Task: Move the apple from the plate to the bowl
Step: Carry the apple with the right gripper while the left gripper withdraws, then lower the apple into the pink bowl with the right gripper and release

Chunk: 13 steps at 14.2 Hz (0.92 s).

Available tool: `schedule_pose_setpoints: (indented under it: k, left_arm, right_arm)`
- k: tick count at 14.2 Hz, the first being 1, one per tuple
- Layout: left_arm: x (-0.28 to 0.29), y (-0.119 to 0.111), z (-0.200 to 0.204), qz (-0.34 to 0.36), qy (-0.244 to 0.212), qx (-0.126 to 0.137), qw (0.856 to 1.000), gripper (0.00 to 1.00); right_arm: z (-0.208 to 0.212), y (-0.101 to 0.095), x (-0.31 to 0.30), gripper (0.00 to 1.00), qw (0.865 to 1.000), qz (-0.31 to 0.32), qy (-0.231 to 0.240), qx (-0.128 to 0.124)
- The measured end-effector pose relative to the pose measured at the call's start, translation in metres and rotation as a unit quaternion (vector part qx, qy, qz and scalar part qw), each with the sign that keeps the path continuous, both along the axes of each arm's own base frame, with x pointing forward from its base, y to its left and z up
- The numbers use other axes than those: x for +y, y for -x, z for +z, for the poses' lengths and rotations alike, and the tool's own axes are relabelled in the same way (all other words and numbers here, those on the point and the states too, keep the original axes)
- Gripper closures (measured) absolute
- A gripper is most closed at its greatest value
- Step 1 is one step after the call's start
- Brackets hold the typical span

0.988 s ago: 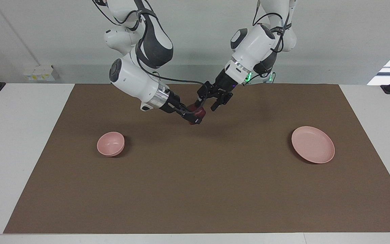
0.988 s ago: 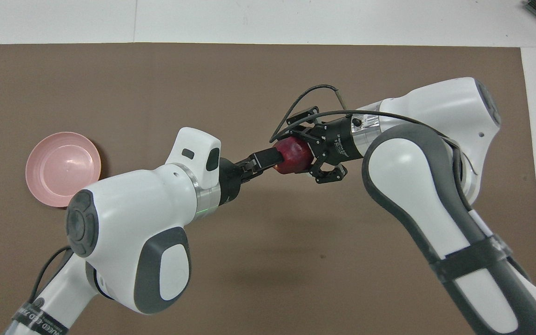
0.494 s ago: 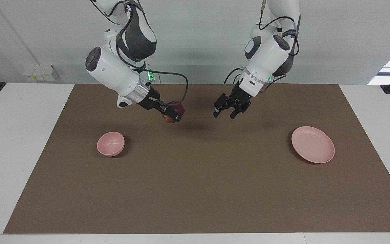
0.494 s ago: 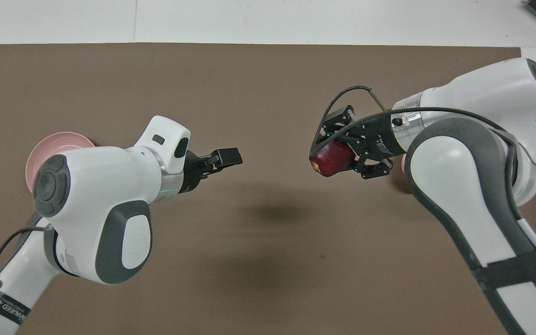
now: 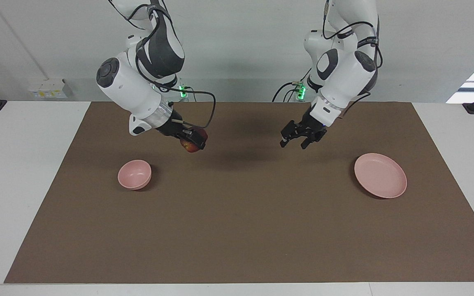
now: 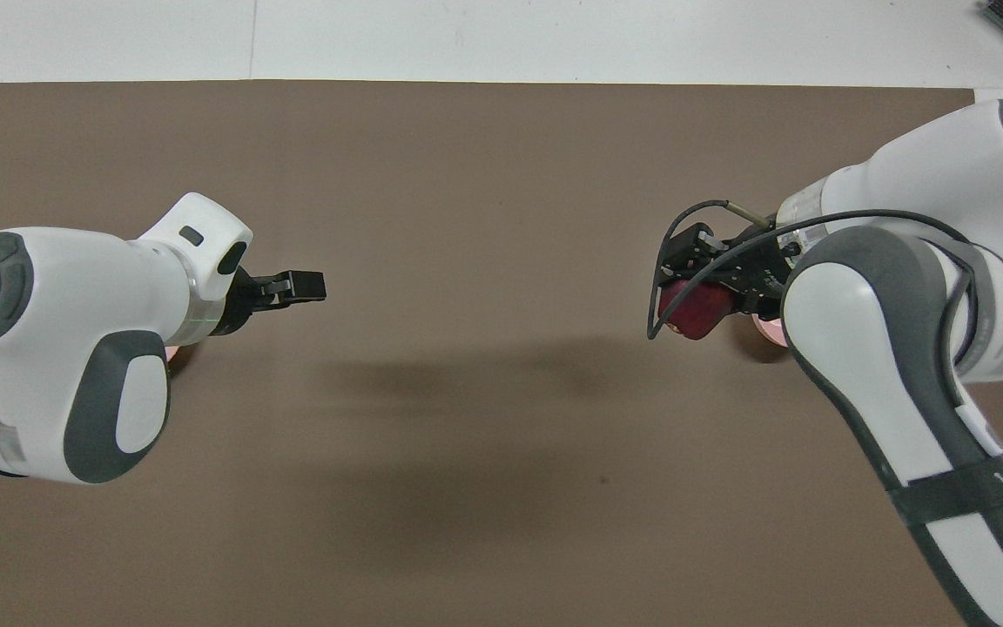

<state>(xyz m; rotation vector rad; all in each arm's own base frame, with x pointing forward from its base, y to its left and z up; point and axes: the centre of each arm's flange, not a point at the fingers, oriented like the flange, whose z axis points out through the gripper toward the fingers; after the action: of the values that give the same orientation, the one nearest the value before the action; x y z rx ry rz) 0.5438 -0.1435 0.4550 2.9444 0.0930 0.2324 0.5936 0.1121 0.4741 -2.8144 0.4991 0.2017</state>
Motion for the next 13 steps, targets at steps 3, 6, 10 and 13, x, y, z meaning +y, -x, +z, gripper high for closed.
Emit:
schedule_pose_setpoints:
  k: [3,6,10,13]
  left_arm:
    - [0.063,-0.011,0.002,-0.061,-0.022,-0.003,0.998,0.0]
    - [0.108,-0.022,0.036,-0.093,-0.032,-0.005,0.995,0.0]
    - [0.153,-0.025,0.112,-0.125,-0.075,0.011,0.989,0.0]
    - [0.158,-0.014,0.172,-0.132,-0.089,0.026,0.987,0.0]
  right_arm:
    - [-0.007,-0.002,-0.035,0.21,0.997,0.062,0.031,-0.018]
    - [-0.012,-0.007,-0.058,0.21,0.99,0.116,0.074,-0.043]
    - [-0.056,-0.021,-0.071,0.21,0.976,0.178,0.108,-0.065]
    - [-0.088,-0.026,-0.092,0.21,0.969,0.212,0.116,-0.055]
